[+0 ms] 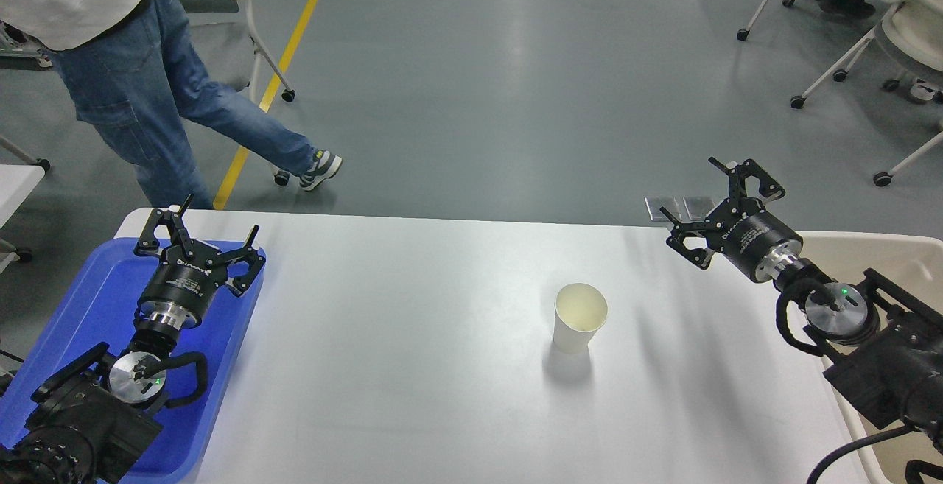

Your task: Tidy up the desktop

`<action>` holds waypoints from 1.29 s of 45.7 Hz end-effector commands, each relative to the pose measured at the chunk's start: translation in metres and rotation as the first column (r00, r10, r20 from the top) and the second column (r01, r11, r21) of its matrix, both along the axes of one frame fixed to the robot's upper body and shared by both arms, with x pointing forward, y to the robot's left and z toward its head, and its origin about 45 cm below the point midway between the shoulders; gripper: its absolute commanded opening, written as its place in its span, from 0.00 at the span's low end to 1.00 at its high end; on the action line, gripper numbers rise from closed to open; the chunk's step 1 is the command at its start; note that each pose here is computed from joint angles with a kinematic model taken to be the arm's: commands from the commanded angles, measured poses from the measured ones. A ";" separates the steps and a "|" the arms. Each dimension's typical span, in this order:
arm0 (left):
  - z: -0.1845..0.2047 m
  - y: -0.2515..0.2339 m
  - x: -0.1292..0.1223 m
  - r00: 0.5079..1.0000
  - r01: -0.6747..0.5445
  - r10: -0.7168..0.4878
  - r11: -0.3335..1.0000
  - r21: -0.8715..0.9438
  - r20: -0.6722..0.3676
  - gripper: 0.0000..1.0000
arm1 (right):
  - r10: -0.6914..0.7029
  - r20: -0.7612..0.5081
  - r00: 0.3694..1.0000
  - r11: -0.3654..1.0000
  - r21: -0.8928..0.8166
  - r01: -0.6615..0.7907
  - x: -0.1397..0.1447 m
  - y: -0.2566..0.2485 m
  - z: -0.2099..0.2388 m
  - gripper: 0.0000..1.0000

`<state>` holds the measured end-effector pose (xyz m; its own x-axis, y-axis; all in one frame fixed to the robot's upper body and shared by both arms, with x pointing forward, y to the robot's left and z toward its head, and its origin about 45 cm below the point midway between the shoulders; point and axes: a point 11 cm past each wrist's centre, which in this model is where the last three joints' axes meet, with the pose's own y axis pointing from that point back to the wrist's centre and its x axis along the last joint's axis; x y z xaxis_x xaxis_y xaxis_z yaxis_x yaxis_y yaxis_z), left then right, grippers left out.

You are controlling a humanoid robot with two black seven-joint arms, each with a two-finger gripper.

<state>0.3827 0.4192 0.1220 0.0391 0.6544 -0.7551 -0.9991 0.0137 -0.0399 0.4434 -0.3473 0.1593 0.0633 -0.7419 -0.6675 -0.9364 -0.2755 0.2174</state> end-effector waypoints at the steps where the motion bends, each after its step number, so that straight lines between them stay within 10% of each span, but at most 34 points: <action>1: 0.000 0.000 0.000 1.000 0.003 -0.003 1.000 0.002 -0.002 1.00 | 0.001 0.000 1.000 1.000 0.000 -0.001 0.000 0.001 0.000 1.00; 59: 0.000 0.000 0.000 1.000 0.002 -0.002 1.000 0.003 -0.001 1.00 | 0.200 0.062 0.978 0.962 -0.203 -0.184 0.022 0.048 0.041 1.00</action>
<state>0.3830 0.4188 0.1222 0.0406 0.6563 -0.7534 -0.9991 0.0164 -0.0395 0.4536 -0.3213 0.1771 0.1622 -0.7773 -0.6079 -0.9122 -0.3530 0.2080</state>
